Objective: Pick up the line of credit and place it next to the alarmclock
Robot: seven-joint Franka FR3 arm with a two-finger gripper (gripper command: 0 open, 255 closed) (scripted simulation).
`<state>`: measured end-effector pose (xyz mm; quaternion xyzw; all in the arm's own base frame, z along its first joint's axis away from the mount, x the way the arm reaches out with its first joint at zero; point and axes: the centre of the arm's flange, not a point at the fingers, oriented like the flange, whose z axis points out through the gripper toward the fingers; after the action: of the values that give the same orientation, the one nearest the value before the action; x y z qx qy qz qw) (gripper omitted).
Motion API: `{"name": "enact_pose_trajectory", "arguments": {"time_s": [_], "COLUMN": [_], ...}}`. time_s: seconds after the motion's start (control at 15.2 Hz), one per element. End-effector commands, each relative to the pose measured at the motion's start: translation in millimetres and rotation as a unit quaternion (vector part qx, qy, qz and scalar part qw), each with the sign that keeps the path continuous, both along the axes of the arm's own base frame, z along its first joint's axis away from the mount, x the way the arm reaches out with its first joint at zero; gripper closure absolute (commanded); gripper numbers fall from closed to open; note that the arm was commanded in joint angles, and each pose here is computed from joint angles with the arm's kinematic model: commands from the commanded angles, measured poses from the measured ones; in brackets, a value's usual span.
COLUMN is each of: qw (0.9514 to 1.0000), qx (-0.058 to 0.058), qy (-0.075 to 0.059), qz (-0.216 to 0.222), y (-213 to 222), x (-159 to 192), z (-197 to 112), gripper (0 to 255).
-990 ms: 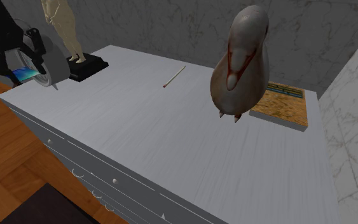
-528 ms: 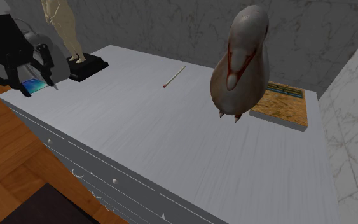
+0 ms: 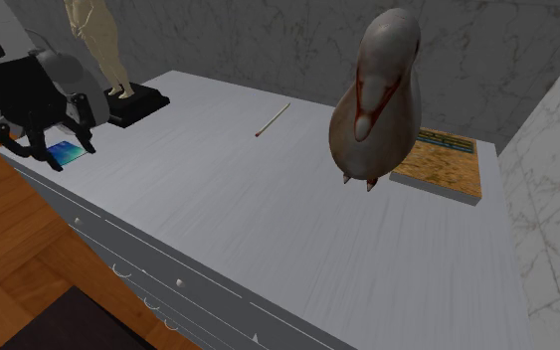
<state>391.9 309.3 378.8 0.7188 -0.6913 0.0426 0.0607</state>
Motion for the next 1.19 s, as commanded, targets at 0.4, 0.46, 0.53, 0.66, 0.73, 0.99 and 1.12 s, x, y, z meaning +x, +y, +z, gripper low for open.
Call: {"name": "enact_pose_trajectory", "arguments": {"time_s": [0.4, 0.46, 0.53, 0.66, 0.73, 0.99, 1.12], "qw": [1.0000, 1.0000, 1.0000, 1.0000, 1.0000, 1.0000, 1.0000], "qx": [0.000, 0.000, 0.000, 0.000, 0.000, 0.000, 0.000], "qy": [0.000, 0.000, 0.000, 0.000, 0.000, 0.000, 0.000], "qz": [0.000, 0.000, 0.000, 0.000, 0.000, 0.000, 0.000], "y": [-0.2, -0.2, -0.2, -0.2, -0.2, -0.2, -0.2], "x": [1.1, 1.2, 1.2, 1.2, 1.1, 1.1, 1.1], "z": [-29.8, -29.8, -29.8, -29.8, -29.7, -29.7, -29.7], "gripper": [255, 255, 255, 255, 255, 0, 0]}}
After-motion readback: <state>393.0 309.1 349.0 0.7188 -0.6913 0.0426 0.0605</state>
